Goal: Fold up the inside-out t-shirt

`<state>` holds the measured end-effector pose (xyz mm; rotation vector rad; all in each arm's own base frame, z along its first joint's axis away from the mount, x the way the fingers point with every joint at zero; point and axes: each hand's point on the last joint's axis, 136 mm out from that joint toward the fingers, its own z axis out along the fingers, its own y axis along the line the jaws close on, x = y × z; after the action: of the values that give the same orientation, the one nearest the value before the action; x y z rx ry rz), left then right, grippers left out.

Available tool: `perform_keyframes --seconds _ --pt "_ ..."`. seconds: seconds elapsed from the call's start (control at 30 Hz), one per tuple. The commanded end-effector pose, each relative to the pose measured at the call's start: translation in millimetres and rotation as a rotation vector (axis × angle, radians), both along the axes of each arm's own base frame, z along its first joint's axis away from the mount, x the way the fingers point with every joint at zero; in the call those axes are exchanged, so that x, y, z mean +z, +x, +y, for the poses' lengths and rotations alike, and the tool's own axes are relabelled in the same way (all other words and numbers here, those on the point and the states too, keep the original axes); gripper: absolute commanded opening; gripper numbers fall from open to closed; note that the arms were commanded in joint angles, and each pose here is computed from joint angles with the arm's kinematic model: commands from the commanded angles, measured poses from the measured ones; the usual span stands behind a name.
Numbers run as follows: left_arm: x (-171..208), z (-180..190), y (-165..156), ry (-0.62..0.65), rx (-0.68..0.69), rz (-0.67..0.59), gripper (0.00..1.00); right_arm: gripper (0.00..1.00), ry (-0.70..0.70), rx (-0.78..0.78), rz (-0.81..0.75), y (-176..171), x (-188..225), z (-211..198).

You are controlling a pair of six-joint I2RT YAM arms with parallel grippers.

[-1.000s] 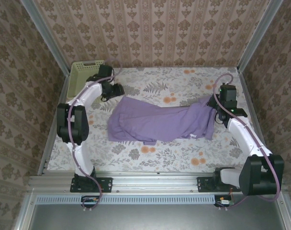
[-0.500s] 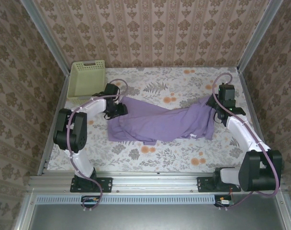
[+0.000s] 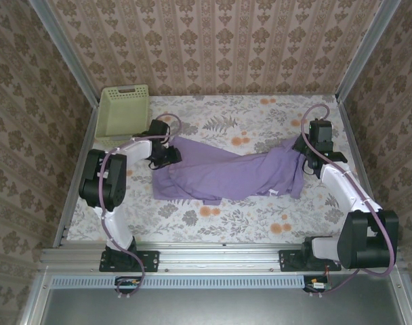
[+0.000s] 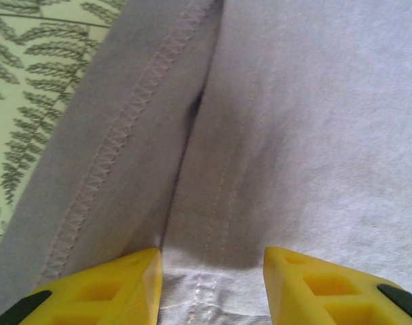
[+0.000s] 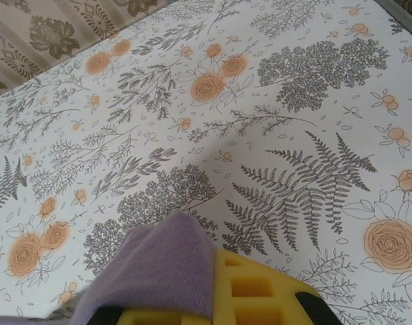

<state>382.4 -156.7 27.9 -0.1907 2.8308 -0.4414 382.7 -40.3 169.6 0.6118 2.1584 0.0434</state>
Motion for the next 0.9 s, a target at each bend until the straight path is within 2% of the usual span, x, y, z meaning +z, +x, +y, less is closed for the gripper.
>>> perform_keyframes --seconds 0.0,0.1,0.3,0.53,0.73,0.87 --pt "8.0 9.8 -9.5 0.051 0.017 -0.009 0.45 0.00 -0.007 -0.032 0.022 -3.3 -7.9 -6.5" --pt "0.2 18.2 -10.8 0.058 0.049 -0.002 0.44 0.00 -0.003 -0.032 0.022 -4.1 -8.3 -6.3" --pt "-3.8 2.9 -12.1 0.016 0.014 -0.002 0.37 0.00 -0.008 -0.031 0.024 -5.6 -7.6 -6.8" --pt "-5.8 -4.9 -8.1 -0.001 0.000 0.008 0.19 0.00 -0.011 -0.040 0.027 -6.1 -8.8 -8.6" --pt "12.1 -3.8 -5.5 -0.003 0.006 -0.035 0.02 0.00 -0.014 -0.045 0.046 -6.1 -14.3 -10.0" --pt "49.0 3.2 -6.1 0.005 0.017 -0.126 0.00 0.00 0.000 -0.058 0.082 -8.2 -26.1 -11.3"
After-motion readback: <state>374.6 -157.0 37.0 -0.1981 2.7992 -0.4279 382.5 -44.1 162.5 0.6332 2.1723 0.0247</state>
